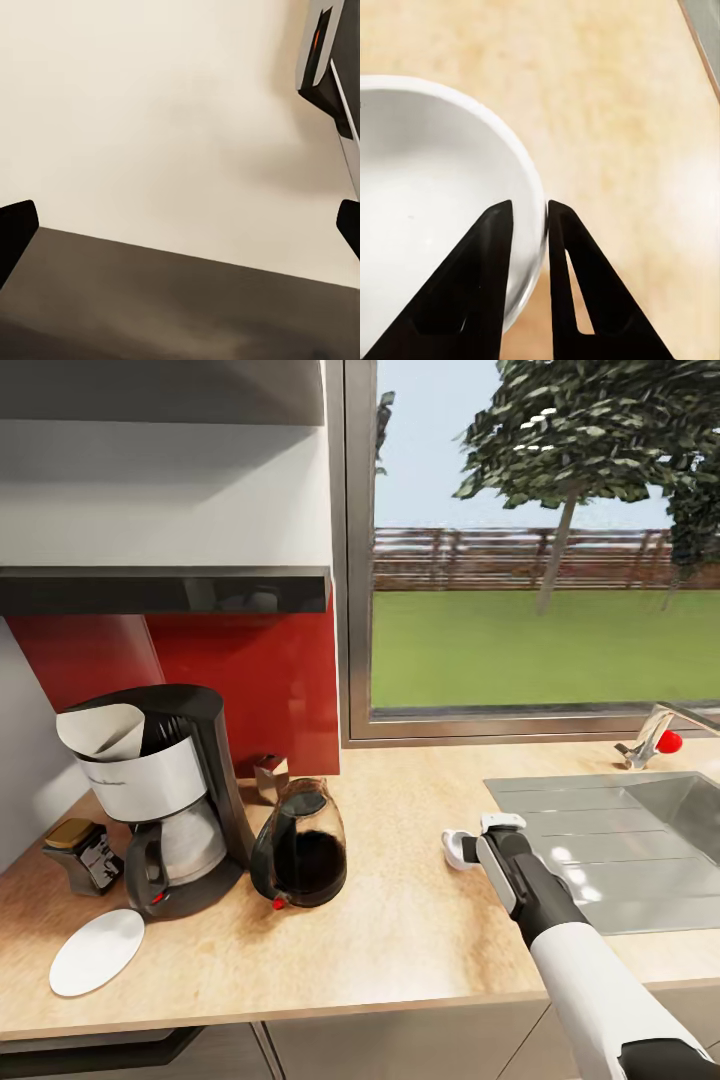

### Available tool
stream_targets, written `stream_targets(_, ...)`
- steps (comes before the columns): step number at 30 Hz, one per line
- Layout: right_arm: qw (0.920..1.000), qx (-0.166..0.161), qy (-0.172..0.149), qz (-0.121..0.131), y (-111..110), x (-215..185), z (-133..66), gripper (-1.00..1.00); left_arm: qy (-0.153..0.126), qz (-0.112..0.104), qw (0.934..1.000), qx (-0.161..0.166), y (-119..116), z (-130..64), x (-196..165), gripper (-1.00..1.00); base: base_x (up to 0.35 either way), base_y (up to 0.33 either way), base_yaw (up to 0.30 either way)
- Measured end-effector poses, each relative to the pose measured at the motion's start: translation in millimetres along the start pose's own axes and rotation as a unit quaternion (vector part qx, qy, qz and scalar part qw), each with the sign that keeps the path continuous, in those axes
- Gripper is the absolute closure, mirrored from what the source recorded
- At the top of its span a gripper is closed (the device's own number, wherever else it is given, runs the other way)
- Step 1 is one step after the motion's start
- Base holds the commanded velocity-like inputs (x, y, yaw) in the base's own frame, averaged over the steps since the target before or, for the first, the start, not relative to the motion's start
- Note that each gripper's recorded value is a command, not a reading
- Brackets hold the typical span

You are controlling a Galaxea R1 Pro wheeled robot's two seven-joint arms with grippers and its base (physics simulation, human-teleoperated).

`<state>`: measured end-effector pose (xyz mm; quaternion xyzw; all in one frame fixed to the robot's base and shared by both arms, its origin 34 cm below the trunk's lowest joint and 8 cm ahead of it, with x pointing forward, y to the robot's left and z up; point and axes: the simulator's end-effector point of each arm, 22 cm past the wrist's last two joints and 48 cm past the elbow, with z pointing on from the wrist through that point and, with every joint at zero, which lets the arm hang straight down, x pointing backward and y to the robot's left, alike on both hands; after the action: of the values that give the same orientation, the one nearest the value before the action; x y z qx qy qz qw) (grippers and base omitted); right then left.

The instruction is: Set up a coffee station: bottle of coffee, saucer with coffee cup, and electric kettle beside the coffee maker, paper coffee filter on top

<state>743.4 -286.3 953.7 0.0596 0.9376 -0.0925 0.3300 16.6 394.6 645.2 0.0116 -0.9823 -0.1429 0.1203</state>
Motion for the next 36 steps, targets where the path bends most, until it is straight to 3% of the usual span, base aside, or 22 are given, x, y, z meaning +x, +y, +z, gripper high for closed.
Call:
stream_targets(26,0.9998,-0.014,-0.003,0.014,7.8,-2.5,-1.5,1.0,0.0,0.0,1.0,-0.001,1.6,0.1,-0.2,-1.0,0.0,0.0,0.0)
stream_targets(36,0.9991,-0.02,-0.035,0.014,12.7,-28.0,-16.1,1.0,0.0,0.002,1.0,-0.001,1.3,0.1,-0.4,-1.0,0.0,0.0,0.0)
